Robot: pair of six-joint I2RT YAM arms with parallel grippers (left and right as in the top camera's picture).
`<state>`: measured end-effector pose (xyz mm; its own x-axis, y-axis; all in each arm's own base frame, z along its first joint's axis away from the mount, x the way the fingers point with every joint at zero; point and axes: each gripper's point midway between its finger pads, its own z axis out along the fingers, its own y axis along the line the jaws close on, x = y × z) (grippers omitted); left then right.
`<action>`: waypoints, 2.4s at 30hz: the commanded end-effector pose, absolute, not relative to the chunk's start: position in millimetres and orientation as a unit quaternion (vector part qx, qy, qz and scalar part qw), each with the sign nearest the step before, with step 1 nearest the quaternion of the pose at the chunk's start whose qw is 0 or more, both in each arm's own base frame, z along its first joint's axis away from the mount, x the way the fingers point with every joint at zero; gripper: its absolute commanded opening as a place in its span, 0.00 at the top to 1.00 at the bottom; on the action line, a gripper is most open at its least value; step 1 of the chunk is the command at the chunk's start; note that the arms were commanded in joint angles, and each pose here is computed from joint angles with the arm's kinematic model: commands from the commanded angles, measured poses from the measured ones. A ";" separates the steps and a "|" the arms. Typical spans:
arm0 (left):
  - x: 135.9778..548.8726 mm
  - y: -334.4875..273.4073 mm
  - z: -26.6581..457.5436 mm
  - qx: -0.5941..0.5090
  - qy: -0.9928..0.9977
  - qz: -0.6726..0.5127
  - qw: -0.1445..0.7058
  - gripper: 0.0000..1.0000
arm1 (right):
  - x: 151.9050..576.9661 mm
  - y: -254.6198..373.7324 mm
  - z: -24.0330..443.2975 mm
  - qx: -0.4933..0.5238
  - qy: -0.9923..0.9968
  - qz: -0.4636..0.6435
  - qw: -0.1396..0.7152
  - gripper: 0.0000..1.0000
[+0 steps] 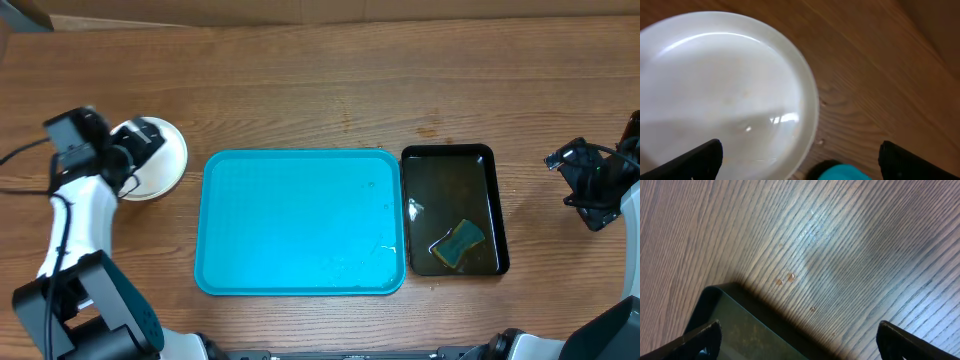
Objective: Clean dirty plates on tray and stack at the side
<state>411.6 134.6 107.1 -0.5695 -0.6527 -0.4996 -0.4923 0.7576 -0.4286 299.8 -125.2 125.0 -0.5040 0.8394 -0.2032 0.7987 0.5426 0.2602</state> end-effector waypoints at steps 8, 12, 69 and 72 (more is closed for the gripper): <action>422.0 92.0 103.9 -0.243 0.903 -0.134 0.327 0.00 | 304.4 -129.4 131.7 0.472 0.864 0.063 0.167 0.00; 422.1 92.1 104.0 -0.243 0.903 -0.134 0.328 0.00 | 304.4 -129.4 131.7 0.472 0.864 0.063 0.167 0.00; 422.1 92.1 104.0 -0.243 0.903 -0.134 0.328 0.00 | 183.4 29.4 419.8 0.055 0.639 0.185 0.744 0.00; 422.1 92.1 104.0 -0.243 0.903 -0.134 0.328 0.00 | 178.1 27.0 417.7 0.052 0.586 0.190 0.786 0.00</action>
<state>423.6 96.2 108.8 -0.6466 -0.5524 -0.5262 -0.3762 0.8309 -0.4100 175.3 28.4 437.3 0.1978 0.4109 -0.8900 -0.2511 0.8989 0.3592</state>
